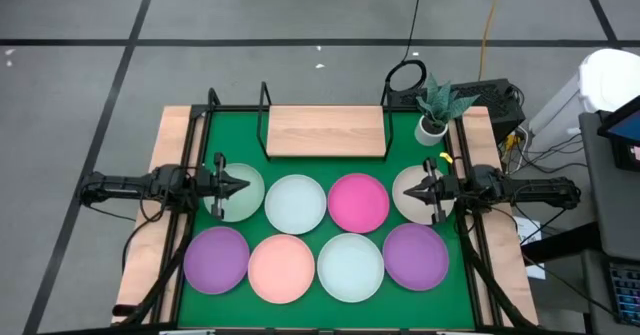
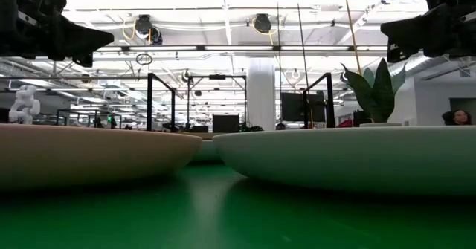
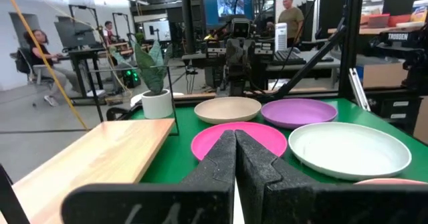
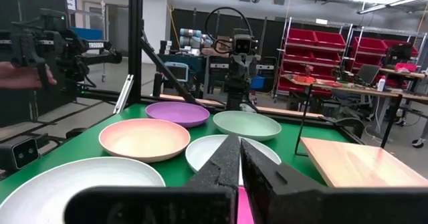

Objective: Place and stack plates onto a shelf
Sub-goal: Put the pink plate on the shelf

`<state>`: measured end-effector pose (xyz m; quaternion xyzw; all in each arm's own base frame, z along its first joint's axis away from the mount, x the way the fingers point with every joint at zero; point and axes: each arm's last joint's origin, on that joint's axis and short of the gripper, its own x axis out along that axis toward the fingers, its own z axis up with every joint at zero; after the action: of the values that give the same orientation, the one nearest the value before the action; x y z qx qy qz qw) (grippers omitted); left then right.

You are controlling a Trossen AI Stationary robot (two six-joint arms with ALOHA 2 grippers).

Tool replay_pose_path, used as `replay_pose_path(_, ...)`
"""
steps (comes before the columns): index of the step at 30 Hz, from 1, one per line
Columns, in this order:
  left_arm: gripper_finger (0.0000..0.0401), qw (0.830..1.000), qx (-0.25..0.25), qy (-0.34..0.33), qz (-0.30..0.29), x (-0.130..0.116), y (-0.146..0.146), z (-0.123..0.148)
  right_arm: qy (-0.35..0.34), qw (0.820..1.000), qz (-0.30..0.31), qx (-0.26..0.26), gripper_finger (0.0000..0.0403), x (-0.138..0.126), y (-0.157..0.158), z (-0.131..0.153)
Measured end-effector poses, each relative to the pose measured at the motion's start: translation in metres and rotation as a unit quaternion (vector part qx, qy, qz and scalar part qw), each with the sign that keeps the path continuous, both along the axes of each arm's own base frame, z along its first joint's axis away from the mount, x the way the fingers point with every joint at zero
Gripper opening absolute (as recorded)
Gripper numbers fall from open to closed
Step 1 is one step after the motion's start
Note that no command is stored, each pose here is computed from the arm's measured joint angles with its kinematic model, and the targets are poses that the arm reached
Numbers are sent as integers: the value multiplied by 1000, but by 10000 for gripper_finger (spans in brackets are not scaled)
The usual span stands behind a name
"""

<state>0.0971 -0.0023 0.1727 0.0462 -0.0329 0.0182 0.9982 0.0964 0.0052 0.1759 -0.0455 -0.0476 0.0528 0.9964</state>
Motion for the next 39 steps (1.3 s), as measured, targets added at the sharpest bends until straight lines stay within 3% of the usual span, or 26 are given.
replay_pose_path(6,3,1000,0,0,0,0,0,0,-2,999,5,51,0,0,0,2)
replay_pose_path(12,3,1000,-2,0,0,0,0,0,33,998,0,49,0,4,0,-1)
replay_pose_path(18,3,1000,-2,0,0,0,0,0,31,998,-12,50,0,6,-1,42)
replay_pose_path(25,3,1000,-10,-1,-1,0,0,0,50,997,-13,64,0,16,0,112)
replay_pose_path(32,3,1000,-12,0,-1,0,0,0,81,991,-34,96,0,40,-1,180)
replay_pose_path(39,3,1000,-12,0,-1,0,0,0,147,980,-48,124,0,77,0,224)
